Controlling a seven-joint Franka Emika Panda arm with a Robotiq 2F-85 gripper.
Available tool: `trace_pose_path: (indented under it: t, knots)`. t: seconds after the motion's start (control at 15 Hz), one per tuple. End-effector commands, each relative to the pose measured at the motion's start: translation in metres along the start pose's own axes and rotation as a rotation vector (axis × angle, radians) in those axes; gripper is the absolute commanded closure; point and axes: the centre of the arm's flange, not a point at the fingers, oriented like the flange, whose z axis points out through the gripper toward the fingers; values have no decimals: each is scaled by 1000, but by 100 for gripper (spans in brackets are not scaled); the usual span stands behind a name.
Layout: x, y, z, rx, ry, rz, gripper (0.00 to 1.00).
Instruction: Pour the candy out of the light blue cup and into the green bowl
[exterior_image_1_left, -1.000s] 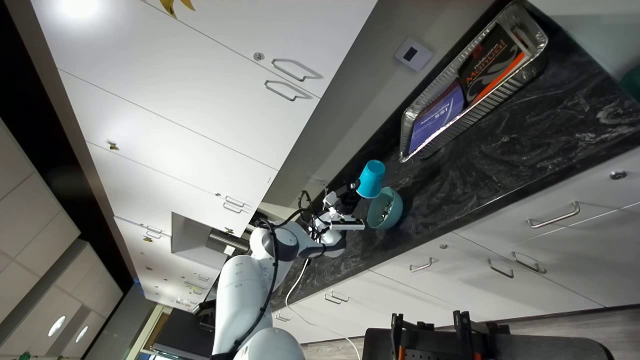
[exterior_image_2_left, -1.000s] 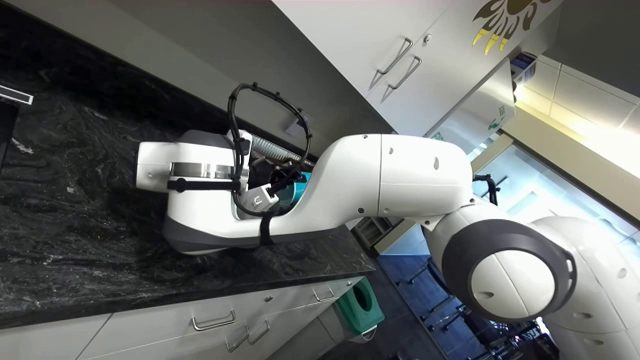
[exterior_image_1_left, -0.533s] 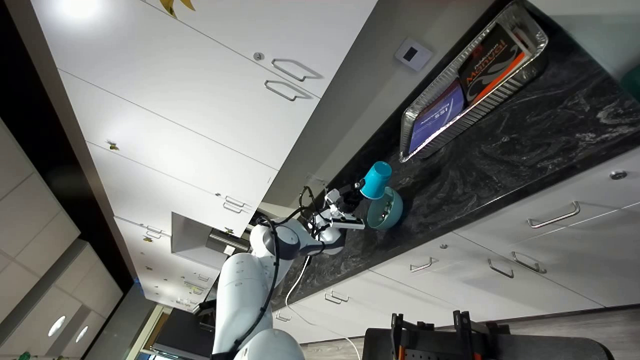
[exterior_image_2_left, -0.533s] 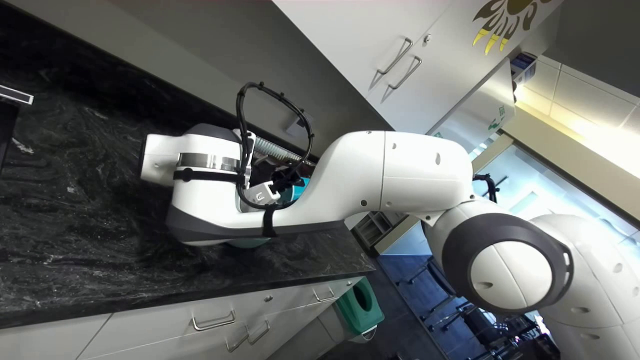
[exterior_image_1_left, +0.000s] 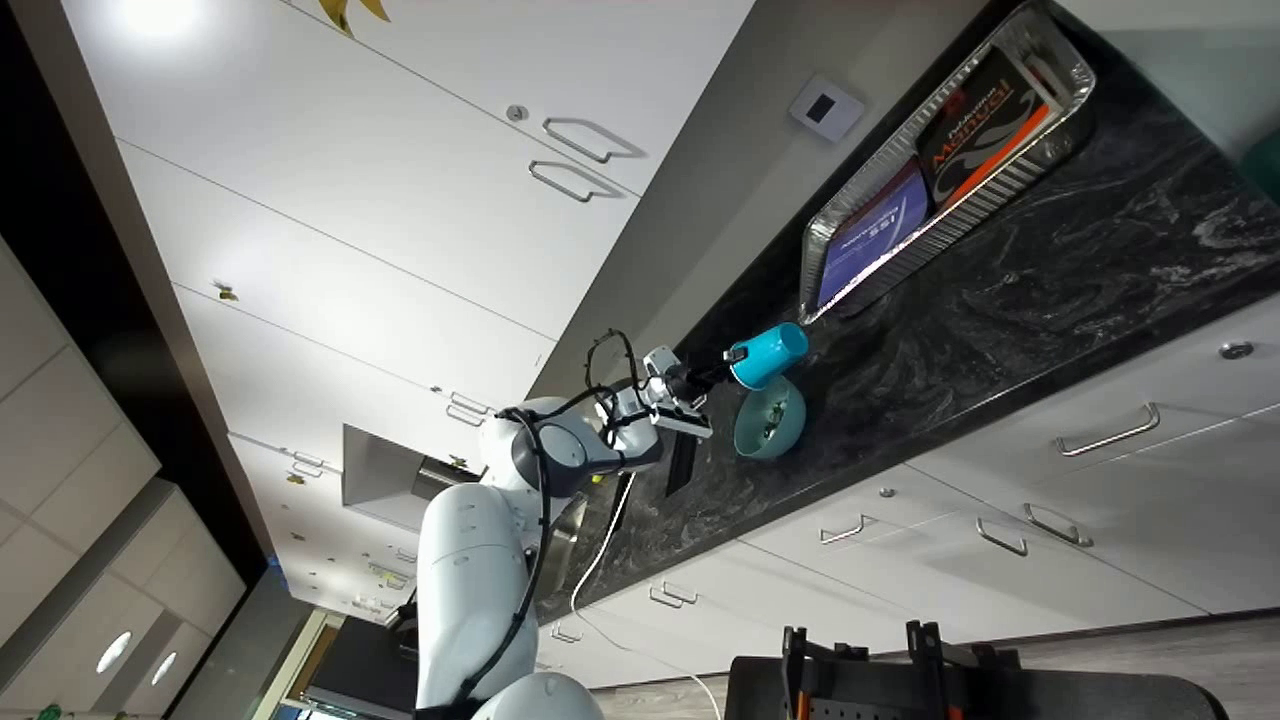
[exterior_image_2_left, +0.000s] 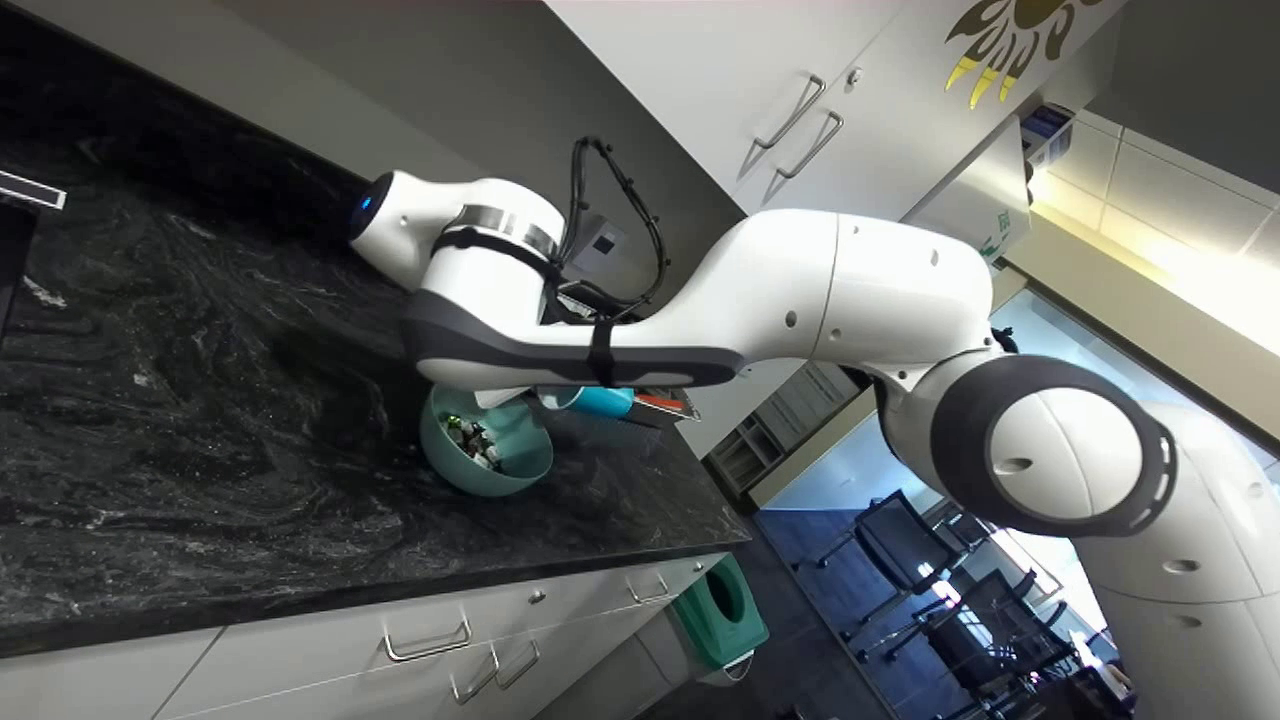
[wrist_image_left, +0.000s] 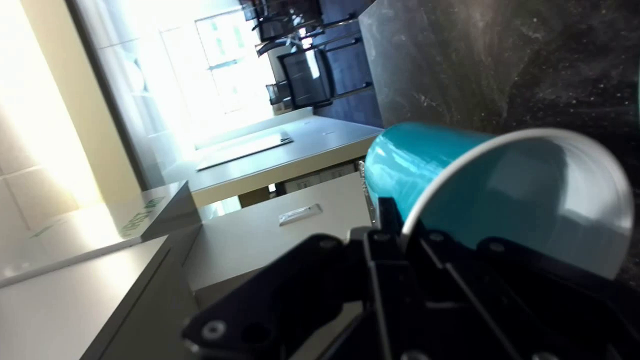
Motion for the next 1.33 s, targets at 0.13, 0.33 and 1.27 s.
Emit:
trace_pose_path:
  t: [0.13, 0.33, 1.27]
  knots:
    - [-4, 71, 23, 248, -99, 35, 99]
    - [-3, 93, 36, 360, -144, 60, 99]
    - [-47, 142, 121, 828, -211, 367, 99]
